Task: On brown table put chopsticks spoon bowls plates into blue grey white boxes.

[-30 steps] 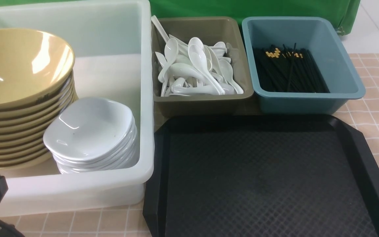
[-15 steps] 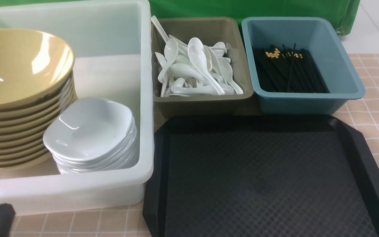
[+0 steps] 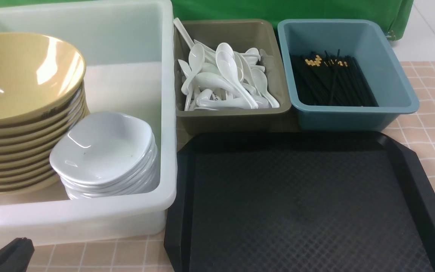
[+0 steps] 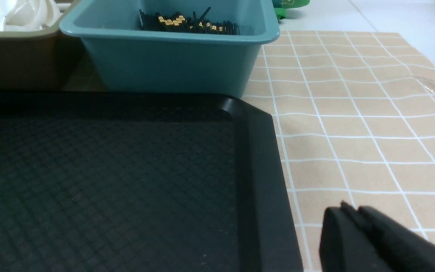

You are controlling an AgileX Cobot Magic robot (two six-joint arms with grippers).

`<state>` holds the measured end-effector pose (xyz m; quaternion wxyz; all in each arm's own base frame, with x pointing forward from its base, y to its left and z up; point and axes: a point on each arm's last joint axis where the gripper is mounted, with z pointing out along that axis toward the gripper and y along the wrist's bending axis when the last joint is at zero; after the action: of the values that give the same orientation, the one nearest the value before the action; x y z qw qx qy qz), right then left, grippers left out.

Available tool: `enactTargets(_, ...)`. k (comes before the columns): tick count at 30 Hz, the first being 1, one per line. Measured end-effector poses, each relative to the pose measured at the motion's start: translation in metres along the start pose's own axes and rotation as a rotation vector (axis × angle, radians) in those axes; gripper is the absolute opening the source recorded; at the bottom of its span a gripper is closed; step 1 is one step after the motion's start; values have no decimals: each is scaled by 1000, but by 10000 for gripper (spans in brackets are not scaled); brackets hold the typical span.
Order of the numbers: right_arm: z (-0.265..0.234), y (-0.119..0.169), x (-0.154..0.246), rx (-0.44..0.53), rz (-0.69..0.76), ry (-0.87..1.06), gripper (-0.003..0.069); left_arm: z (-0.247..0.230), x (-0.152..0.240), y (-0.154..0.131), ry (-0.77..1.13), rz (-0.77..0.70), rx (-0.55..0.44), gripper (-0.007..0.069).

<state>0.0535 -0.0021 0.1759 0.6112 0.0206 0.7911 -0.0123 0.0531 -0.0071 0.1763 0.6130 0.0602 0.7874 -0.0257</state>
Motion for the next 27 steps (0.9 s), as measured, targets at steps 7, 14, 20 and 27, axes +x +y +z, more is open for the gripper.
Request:
enactTargets(7,0,0,0,0,0,0,92,0,0,0,0,-4,1,1)
enactTargets(14,0,0,0,0,0,0,99,0,0,0,0,-4,1,1)
enactTargets(20,0,0,0,0,0,0,104,0,0,0,0,-5,2,1)
enactTargets(27,0,0,0,0,0,0,111,0,0,0,0,-6,2,1)
